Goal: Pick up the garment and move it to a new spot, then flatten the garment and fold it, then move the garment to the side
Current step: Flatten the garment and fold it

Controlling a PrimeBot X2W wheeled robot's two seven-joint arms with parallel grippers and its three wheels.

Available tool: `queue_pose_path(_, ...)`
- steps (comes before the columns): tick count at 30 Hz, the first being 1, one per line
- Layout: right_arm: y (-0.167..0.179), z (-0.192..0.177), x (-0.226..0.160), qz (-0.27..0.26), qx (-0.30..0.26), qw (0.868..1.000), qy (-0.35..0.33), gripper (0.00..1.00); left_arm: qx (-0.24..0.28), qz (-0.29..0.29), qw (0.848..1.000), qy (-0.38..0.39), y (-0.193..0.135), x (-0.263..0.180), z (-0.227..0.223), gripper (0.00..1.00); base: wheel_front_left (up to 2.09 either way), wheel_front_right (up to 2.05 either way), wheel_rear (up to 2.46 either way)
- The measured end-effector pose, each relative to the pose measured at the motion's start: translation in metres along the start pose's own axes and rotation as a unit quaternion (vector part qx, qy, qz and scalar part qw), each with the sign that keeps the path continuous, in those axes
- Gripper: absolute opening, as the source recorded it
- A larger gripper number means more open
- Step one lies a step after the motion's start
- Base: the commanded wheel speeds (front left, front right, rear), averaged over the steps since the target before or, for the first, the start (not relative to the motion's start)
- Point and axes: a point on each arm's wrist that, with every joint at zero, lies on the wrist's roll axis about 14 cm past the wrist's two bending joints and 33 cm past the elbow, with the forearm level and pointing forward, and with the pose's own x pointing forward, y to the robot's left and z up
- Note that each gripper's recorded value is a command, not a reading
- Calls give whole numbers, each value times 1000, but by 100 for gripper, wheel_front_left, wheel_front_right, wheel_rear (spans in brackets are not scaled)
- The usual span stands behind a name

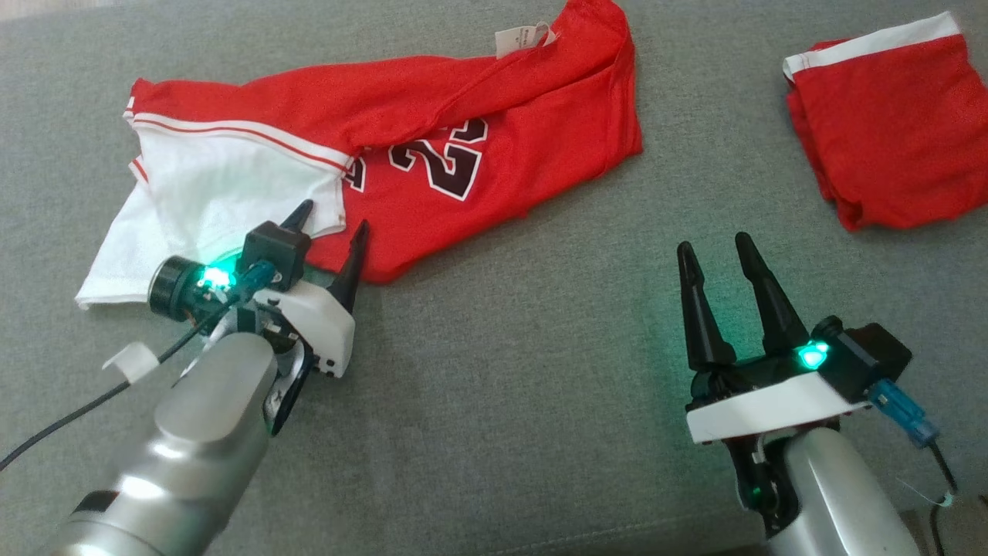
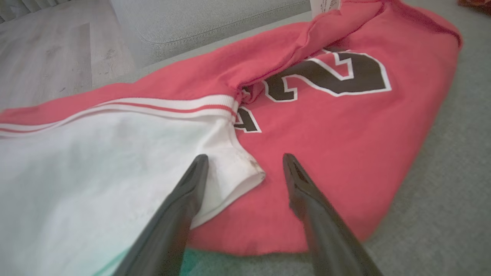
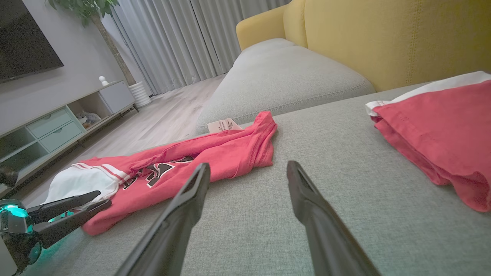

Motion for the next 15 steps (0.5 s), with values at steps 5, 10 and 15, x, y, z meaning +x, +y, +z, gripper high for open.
queue_pose_path(5, 0, 1, -1, -1, 0, 1000, -2, 100, 4, -2, 1000, 11, -1, 1, -5, 49, 0, 0, 0)
queue_pose_path(10, 1, 4, -1, 1, -1, 1000, -5, 100, 7, 2, 1000, 10, 3, -1, -7, 0, 0, 0, 0)
queue_pose_path(15, 5, 7, -3, 7, -1, 1000, -9, 100, 12, 6, 1000, -18, 6, -3, 10, 0, 0, 0, 0)
